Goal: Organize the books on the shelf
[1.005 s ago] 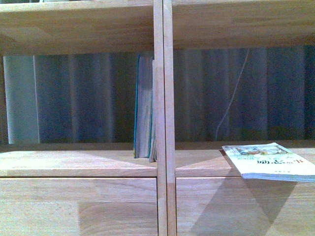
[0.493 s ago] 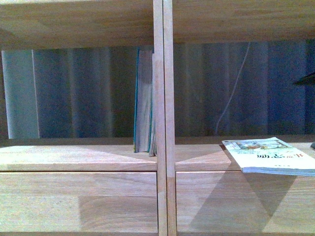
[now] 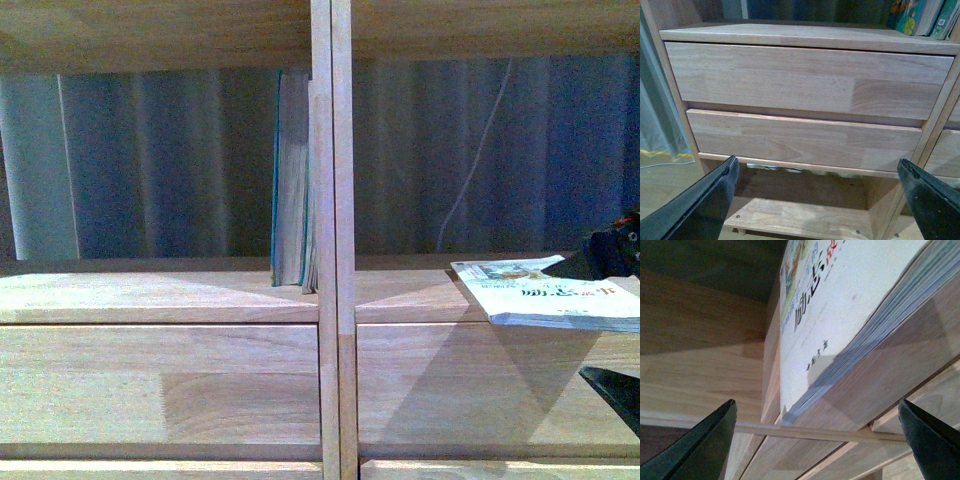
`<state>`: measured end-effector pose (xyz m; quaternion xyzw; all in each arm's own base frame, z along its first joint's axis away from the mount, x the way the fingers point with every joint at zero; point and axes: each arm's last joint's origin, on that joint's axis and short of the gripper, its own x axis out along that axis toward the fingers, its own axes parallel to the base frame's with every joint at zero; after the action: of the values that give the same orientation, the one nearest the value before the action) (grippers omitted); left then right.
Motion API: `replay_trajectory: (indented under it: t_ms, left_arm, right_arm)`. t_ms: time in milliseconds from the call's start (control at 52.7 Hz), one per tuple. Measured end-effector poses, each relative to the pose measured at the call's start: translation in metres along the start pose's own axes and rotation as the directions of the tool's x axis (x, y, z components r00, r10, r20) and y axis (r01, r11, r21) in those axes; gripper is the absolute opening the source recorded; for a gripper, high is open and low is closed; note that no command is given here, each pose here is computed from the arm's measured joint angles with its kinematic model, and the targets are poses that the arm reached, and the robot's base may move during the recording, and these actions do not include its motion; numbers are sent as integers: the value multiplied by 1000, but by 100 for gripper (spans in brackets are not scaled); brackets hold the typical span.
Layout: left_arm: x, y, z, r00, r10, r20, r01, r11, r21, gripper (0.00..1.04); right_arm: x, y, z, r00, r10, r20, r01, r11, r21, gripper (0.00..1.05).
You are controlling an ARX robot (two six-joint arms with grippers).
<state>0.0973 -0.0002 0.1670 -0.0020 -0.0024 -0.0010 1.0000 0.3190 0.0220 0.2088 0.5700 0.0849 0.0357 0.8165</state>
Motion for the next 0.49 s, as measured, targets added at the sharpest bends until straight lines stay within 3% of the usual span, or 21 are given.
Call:
replay_trajectory:
  t_ms: [493]
  left_arm:
    - [0,0,0,1000,0,0,0,1000,0,98]
  right_arm:
    - [54,5,27,996,-53,68,53,999,-1,98]
